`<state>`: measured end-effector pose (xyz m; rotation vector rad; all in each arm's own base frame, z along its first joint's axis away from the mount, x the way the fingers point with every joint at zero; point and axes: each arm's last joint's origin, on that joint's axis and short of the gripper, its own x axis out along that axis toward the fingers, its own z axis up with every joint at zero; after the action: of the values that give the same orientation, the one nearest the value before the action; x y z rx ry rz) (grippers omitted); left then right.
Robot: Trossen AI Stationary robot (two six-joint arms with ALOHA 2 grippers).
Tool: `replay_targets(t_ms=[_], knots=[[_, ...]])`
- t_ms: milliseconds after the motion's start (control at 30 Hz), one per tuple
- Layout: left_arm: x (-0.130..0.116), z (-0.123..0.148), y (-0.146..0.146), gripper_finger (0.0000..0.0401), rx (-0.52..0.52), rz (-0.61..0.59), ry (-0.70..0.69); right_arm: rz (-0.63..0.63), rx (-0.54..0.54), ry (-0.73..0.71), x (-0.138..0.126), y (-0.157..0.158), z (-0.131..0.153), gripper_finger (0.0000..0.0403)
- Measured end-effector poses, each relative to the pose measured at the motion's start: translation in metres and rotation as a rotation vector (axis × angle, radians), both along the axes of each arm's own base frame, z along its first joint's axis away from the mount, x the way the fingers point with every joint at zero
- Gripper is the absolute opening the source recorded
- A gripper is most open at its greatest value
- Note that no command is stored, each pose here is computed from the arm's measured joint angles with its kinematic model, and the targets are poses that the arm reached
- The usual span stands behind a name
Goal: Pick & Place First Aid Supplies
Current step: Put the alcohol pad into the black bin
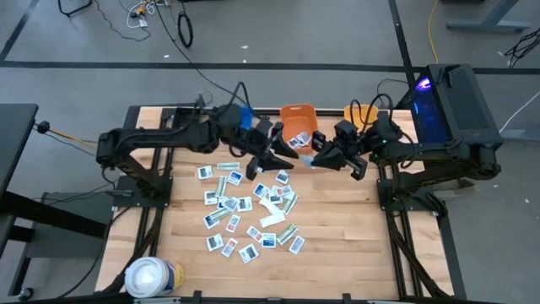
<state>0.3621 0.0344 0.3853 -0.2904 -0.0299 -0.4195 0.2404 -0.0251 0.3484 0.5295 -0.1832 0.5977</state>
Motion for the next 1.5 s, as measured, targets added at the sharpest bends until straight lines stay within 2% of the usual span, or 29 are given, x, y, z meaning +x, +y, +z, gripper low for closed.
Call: replay_targets(t_ms=[367, 1000, 1333, 1500], knots=[[0.007, -0.006, 0.000, 0.0177, -0.003, 0.039, -0.010, 0.044, 0.020, 0.098, 0.003, 0.004, -0.008, 0.0000], [0.008, -0.006, -0.015, 0.0177, -0.002, -0.022, -0.008, 0.043, 0.021, 0.106, 0.003, 0.004, -0.008, 0.0000], [0.009, -0.006, -0.015, 0.0177, -0.011, 0.004, -0.005, 0.042, 0.019, 0.105, 0.003, 0.004, -0.008, 0.0000], [0.009, -0.006, -0.015, 0.0152, -0.011, 0.006, 0.000, 0.039, 0.012, 0.101, 0.003, 0.004, -0.008, 0.0000]])
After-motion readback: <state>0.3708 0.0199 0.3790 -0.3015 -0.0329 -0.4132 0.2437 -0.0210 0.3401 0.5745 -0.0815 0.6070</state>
